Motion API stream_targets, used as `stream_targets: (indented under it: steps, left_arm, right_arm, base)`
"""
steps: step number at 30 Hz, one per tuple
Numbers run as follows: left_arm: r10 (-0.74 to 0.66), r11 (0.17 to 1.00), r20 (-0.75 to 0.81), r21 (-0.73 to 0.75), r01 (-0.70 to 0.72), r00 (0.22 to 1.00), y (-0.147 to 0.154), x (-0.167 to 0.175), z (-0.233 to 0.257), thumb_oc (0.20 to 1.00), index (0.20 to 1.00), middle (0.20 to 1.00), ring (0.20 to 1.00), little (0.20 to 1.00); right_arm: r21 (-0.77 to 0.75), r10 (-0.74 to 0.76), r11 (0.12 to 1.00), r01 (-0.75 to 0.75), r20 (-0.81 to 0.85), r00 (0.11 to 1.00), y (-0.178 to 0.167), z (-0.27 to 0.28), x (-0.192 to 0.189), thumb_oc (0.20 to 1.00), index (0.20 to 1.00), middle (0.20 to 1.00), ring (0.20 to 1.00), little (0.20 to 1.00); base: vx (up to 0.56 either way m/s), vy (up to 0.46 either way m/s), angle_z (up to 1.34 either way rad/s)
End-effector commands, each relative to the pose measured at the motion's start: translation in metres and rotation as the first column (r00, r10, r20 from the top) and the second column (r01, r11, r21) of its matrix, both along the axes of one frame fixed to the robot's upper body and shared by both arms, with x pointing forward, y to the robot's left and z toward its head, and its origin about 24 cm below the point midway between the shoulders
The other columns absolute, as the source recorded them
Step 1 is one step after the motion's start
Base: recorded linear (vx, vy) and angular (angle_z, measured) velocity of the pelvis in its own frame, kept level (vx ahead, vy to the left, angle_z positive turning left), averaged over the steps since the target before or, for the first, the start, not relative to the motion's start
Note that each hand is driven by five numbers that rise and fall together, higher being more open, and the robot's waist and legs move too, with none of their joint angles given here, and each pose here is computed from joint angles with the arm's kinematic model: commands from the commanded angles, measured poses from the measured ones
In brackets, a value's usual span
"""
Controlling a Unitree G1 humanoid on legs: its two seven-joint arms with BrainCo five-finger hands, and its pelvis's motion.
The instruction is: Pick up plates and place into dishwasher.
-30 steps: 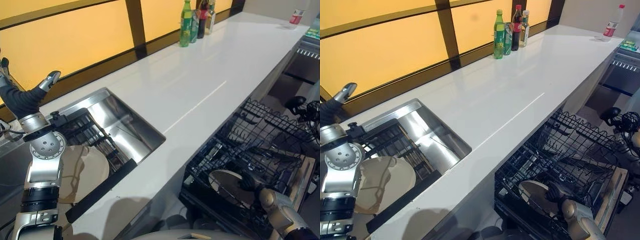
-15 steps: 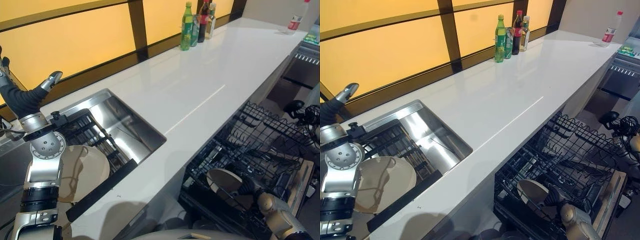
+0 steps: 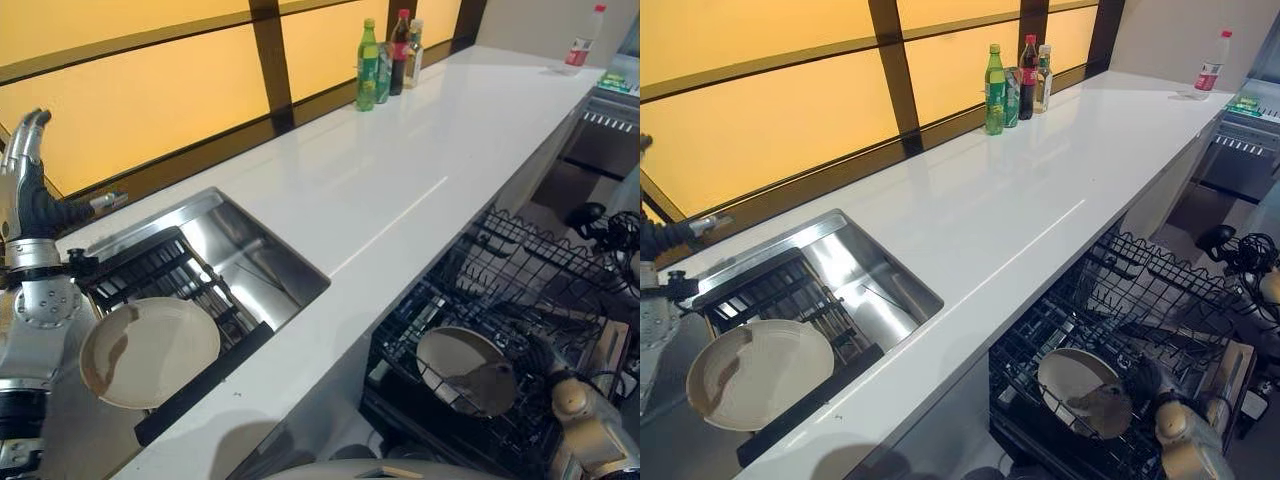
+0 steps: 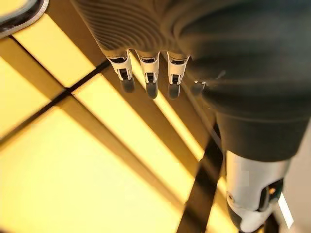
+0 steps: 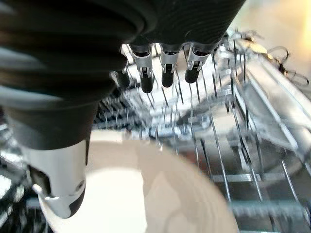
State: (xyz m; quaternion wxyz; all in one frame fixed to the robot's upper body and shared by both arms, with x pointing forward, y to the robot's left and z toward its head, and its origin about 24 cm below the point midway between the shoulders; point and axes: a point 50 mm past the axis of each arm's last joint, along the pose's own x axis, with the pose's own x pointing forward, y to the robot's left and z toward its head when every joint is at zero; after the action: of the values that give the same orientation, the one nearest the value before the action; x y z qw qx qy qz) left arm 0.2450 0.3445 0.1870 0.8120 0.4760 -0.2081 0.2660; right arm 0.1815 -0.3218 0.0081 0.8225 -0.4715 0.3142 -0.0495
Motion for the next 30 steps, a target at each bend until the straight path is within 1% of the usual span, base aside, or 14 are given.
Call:
stream_targets:
  steps: [1,4,8,10,12,15,20,24,30]
  left_arm:
    - [0.045,0.995,0.034,0.084,-0.048,0.998,0.014,-0.002,0.029,1.0,1.0,1.0,1.0,1.0]
    - [0.059,0.996,0.034,0.064,-0.061,0.998,0.018,-0.006,0.027,1.0,1.0,1.0,1.0,1.0]
    - [0.104,0.993,-0.015,0.063,-0.103,0.994,0.026,-0.01,0.018,1.0,1.0,1.0,1.0,1.0]
    - [0.149,0.985,-0.033,0.092,-0.146,0.988,0.032,-0.014,0.016,1.0,1.0,1.0,1.0,1.0]
    - [0.248,0.954,-0.031,0.183,-0.239,0.968,0.044,-0.022,0.015,1.0,1.0,1.0,1.0,1.0]
    - [0.353,0.907,-0.007,0.247,-0.34,0.936,0.062,-0.042,0.015,1.0,1.0,1.0,1.0,1.0]
    - [0.43,0.843,0.068,0.327,-0.427,0.9,0.074,-0.071,0.014,1.0,1.0,1.0,1.0,1.0]
    - [0.461,0.799,0.056,0.408,-0.442,0.886,0.08,-0.082,0.009,1.0,1.0,1.0,1.0,1.0]
    - [0.411,0.766,0.021,0.534,-0.358,0.911,0.074,-0.091,0.001,1.0,1.0,1.0,1.0,1.0]
  right_arm:
    - [-0.05,0.027,0.999,-0.02,0.137,0.99,-0.007,0.037,0.021,1.0,1.0,1.0,1.0,1.0]
    - [-0.068,0.026,0.998,-0.014,0.187,0.982,-0.009,0.049,0.026,1.0,1.0,1.0,1.0,1.0]
    - [-0.087,0.02,0.996,0.002,0.251,0.968,-0.013,0.064,0.03,1.0,1.0,1.0,1.0,1.0]
    - [-0.097,0.009,0.995,0.019,0.281,0.96,-0.017,0.07,0.032,1.0,1.0,1.0,1.0,1.0]
    - [-0.112,-0.011,0.992,0.048,0.309,0.951,-0.024,0.079,0.03,1.0,1.0,1.0,1.0,1.0]
    - [-0.127,-0.036,0.989,0.081,0.329,0.944,-0.034,0.088,0.024,1.0,1.0,1.0,1.0,1.0]
    - [-0.141,-0.076,0.981,0.135,0.36,0.93,-0.048,0.099,0.012,1.0,1.0,1.0,1.0,1.0]
    - [-0.158,-0.103,0.969,0.188,0.433,0.895,-0.058,0.113,0.01,1.0,1.0,1.0,1.0,1.0]
    - [-0.171,-0.115,0.954,0.247,0.553,0.825,-0.061,0.126,0.005,1.0,1.0,1.0,1.0,1.0]
  base:
    - [-0.03,0.038,0.0]
    - [-0.02,0.023,0.0]
    - [0.0,0.0,0.0]
    - [0.0,0.0,0.0]
    - [0.0,0.017,-0.01]
    - [-0.01,0.048,-0.03]
    - [0.0,0.042,0.0]
    - [0.0,0.041,0.02]
    - [0.01,0.042,0.07]
